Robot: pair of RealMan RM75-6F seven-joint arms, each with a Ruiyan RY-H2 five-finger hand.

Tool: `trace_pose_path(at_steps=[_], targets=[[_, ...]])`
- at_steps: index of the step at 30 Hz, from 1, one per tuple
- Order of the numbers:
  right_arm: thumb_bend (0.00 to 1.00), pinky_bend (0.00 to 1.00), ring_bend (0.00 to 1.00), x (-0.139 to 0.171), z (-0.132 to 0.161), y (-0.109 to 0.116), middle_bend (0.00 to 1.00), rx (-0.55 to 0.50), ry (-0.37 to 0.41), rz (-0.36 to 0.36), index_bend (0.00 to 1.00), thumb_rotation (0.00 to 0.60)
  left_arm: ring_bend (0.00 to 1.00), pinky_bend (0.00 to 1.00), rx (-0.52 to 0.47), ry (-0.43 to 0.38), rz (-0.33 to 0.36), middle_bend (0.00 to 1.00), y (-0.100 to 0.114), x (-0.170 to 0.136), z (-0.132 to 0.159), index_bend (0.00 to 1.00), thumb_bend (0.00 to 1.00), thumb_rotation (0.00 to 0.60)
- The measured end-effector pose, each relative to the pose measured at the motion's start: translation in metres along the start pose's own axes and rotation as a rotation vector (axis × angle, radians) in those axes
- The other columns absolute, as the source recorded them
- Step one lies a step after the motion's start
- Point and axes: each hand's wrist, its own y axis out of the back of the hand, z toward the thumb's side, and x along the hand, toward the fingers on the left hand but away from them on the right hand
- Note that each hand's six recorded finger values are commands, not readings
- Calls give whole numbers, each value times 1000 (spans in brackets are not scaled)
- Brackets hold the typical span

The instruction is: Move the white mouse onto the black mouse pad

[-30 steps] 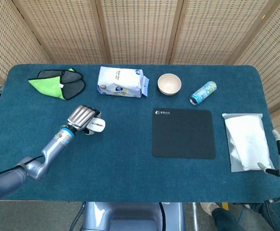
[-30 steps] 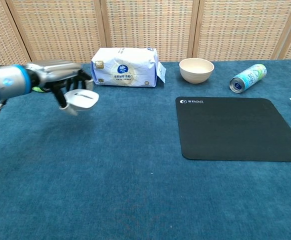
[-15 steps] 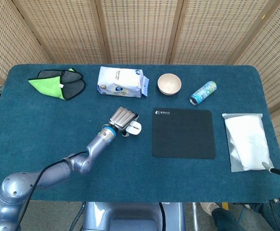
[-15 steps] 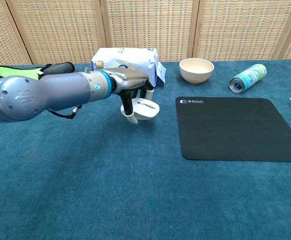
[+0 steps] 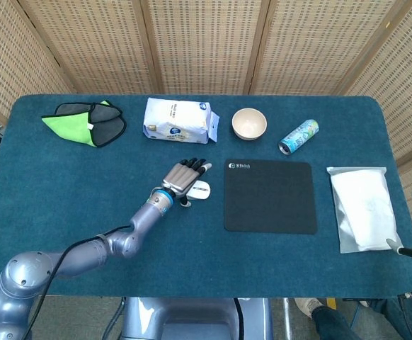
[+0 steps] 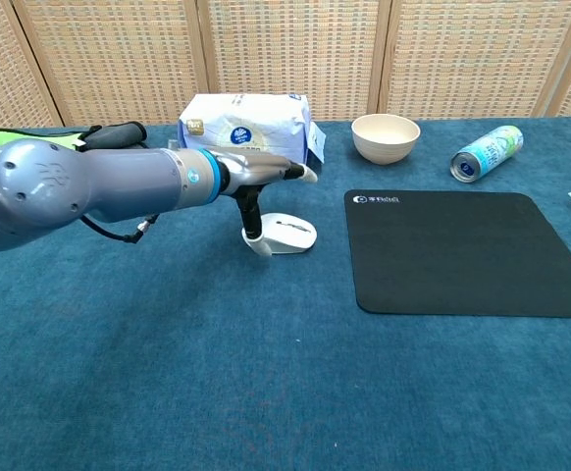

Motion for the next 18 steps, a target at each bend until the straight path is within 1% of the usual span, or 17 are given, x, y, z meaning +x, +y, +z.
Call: trace_pose_path(at_steps=[3,6,8,9,10,12,13,15,16,18], targets=[[0,0,0,1,1,0,0,2,4,-2,0,600,0,44,-40,-9,27,0,8,-11,-4,0,0,600],[0,0,0,2,4,0,0,9,13,0,0,600,0,37,-67,-14,85,0,24,-28,-15,0,0,600],[0,0,0,4,7,-2,0,16,25,5,0,600,0,25,-73,1,146,0,39,-46,-32,0,0,600],[0,0,0,4,10,-3,0,21,34,7,0,600,0,12,-71,21,177,0,46,-56,-45,0,0,600],[0,0,0,5,13,-3,0,26,44,9,0,600,0,4,-65,54,219,0,55,-71,-64,0,0,600],[0,0,0,4,22,-5,0,31,65,10,0,600,0,0,-58,106,280,0,68,-100,-93,0,0,600],[0,0,0,2,25,-5,0,32,76,8,0,600,0,0,-57,146,316,0,74,-123,-113,0,0,600],[0,0,0,-1,32,-4,0,40,94,4,0,600,0,0,-61,214,363,0,76,-158,-140,0,0,600],[0,0,0,-2,36,-4,0,48,105,2,0,600,0,0,-66,263,390,0,74,-180,-157,0,0,600],[0,0,0,-9,49,-4,0,69,144,0,0,600,0,0,-71,335,421,0,67,-211,-179,0,0,600]])
